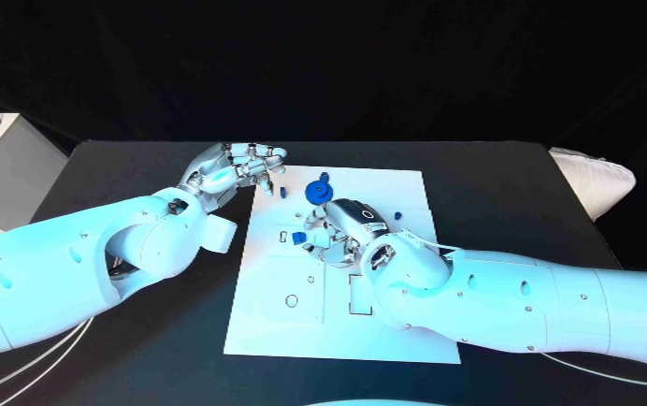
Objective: Assemble the parts on the task board
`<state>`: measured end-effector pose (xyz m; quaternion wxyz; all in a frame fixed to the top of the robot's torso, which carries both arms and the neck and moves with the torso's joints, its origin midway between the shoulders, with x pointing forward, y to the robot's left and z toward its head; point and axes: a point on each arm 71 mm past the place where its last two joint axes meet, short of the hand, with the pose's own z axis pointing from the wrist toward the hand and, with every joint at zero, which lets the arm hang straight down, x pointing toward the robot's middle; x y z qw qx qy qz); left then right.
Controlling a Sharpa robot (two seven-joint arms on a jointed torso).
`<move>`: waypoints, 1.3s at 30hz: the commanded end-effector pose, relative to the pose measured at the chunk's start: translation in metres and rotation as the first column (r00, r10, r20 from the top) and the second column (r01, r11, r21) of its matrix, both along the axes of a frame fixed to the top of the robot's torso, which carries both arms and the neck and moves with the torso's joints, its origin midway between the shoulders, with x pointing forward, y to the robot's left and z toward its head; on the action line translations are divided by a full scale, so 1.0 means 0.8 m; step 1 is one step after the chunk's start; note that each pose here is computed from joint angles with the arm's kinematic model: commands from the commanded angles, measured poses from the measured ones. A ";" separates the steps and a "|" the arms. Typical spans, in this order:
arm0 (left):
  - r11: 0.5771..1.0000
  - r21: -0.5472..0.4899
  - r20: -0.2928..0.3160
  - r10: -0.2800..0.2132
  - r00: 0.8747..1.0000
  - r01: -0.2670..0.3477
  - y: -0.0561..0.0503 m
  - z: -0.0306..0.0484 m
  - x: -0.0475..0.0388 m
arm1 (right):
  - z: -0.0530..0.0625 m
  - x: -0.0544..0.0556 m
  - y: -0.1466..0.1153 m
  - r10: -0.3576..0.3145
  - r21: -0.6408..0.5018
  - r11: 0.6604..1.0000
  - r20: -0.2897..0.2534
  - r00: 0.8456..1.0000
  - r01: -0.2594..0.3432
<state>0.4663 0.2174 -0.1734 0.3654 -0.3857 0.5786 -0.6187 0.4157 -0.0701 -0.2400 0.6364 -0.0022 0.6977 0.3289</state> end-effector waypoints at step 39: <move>1.000 -0.001 -0.001 -0.017 1.000 0.017 -0.003 -0.0013 0.002 | 0.015 0.009 0.037 0.132 -0.194 0.971 -0.038 0.991 -0.137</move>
